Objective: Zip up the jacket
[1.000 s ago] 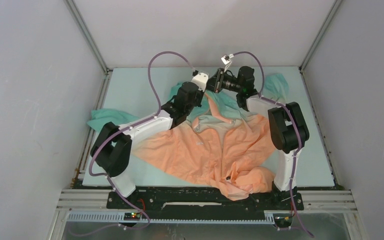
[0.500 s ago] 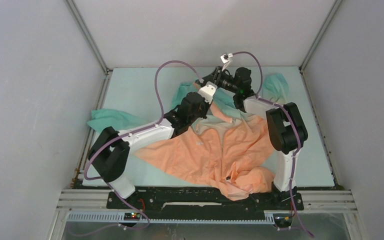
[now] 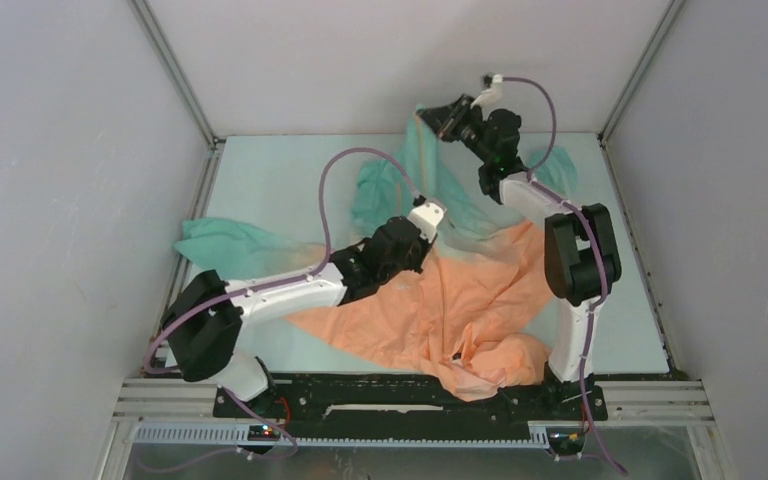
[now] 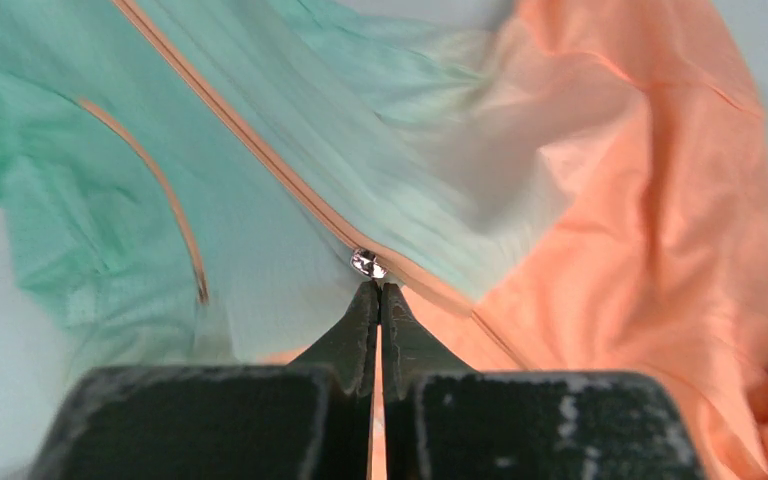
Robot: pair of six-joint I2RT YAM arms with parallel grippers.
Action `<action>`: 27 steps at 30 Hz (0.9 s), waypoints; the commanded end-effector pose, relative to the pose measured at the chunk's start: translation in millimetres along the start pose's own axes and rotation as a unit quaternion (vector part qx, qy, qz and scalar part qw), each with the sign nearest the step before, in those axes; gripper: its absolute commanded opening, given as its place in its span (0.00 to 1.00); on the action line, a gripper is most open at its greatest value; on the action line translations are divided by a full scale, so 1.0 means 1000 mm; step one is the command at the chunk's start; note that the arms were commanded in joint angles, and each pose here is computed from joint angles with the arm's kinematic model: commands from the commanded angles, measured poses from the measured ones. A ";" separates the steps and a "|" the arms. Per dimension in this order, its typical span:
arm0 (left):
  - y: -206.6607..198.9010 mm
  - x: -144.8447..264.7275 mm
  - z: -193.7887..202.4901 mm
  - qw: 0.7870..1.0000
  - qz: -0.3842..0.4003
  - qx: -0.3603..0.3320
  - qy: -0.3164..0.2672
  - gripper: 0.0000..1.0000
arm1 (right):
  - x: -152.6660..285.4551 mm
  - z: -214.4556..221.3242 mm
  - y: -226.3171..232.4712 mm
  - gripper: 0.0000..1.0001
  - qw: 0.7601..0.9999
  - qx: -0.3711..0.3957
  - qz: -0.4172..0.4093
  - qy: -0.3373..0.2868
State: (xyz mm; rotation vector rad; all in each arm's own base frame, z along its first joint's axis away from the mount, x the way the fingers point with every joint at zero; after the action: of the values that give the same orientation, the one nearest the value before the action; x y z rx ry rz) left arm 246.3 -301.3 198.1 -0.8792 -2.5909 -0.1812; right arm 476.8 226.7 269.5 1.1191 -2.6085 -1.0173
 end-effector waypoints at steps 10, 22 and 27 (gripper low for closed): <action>-0.096 0.050 0.057 0.984 0.117 -0.020 0.133 0.00 | -0.021 -0.175 -0.071 0.00 0.974 0.080 0.089 -0.194; -0.138 0.087 0.088 0.963 0.180 -0.025 0.199 0.00 | -0.015 -0.198 -0.158 0.00 0.955 0.113 0.140 -0.235; -0.161 0.097 0.095 0.954 0.216 -0.009 0.206 0.00 | -0.004 -0.192 -0.188 0.00 0.953 0.123 0.164 -0.224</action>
State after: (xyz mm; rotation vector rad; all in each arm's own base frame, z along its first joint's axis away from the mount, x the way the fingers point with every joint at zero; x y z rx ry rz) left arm 85.0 -346.9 150.4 -1.1435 -2.1191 -0.2875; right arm 659.5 47.5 267.4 0.5123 -3.0268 -1.0323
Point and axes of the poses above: each gripper's point midway between its finger pads, its own x axis back along the fingers, its own y axis along the line the jaws close on, z = x × y, the point moved 8 cm from there along x, back along the fingers, and after that the axes turned 3 degrees about x, right-handed, at the moved point
